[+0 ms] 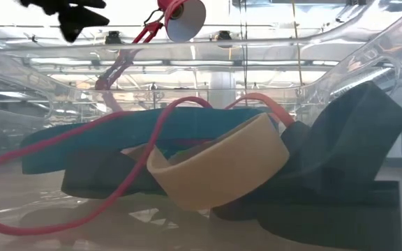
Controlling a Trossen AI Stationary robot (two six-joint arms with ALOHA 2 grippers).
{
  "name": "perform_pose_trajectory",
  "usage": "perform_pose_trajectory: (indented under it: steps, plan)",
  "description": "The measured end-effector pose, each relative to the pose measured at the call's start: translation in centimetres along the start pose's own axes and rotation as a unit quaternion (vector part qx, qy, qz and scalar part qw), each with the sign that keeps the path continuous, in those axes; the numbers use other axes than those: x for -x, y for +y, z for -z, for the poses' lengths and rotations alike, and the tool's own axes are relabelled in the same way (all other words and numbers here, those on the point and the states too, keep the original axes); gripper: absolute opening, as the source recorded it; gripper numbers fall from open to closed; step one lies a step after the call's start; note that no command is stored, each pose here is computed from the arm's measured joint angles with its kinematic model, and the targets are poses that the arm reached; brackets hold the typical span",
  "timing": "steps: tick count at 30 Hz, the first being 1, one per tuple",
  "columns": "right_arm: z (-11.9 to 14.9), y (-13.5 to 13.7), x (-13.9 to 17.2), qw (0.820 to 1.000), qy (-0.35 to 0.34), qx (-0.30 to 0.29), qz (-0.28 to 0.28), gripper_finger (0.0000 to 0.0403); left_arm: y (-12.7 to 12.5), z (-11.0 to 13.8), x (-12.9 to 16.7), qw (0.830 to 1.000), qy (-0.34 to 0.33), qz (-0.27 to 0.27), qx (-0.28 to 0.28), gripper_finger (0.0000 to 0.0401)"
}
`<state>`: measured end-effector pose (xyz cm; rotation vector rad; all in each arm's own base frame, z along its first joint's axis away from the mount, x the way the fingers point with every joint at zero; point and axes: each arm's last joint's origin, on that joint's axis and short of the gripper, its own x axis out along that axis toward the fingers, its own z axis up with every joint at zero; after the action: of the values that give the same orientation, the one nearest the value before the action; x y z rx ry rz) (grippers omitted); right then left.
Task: Pick and place rubber bands into bin
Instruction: Put the blue rubber band into the transparent bin
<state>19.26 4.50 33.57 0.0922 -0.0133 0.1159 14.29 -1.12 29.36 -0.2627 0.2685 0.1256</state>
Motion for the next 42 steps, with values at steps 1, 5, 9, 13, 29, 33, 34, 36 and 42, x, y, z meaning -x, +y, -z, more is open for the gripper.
perform_pose_trajectory:
  steps: [1,5,9,13,29,33,34,36,42]
  plan:
    - [0.4,-0.4,0.2,1.0,-0.008,-0.01,0.008,0.0155,0.0,-0.5,-0.4,1.0,0.009,-0.003,-0.012,0.0175]
    - [2.4,-1.8,0.5,0.998,0.001,-0.049,0.039,0.0155,0.2,-1.9,-3.0,0.991,0.094,-0.024,-0.088,0.0175]
    - [3.0,-2.3,0.3,0.997,0.005,-0.06,0.051,0.0155,1.2,-2.1,-6.2,0.958,0.215,-0.053,-0.183,0.0175]
    - [2.6,-2.2,0.4,0.997,-0.02,-0.063,0.047,0.0155,3.4,-0.5,-9.6,0.922,0.308,-0.069,-0.223,0.0175]
    - [2.3,-2.2,0.4,0.997,-0.034,-0.063,0.043,0.0155,11.8,4.1,-16.6,0.907,0.389,-0.044,-0.156,0.0174]
    - [2.3,-2.2,0.4,0.997,-0.033,-0.055,0.043,0.0155,12.7,5.1,-17.5,0.902,0.395,-0.046,-0.164,0.0174]
    - [2.3,-2.2,0.4,0.997,-0.033,-0.055,0.043,0.0155,12.9,5.3,-17.7,0.902,0.396,-0.049,-0.163,0.0174]
    - [2.3,-2.2,0.4,0.997,-0.031,-0.055,0.043,0.0155,13.5,5.8,-18.2,0.901,0.401,-0.055,-0.158,0.0174]
    - [2.4,-2.2,0.4,0.997,-0.024,-0.054,0.044,0.0155,14.6,7.2,-18.9,0.894,0.421,-0.061,-0.142,0.0174]
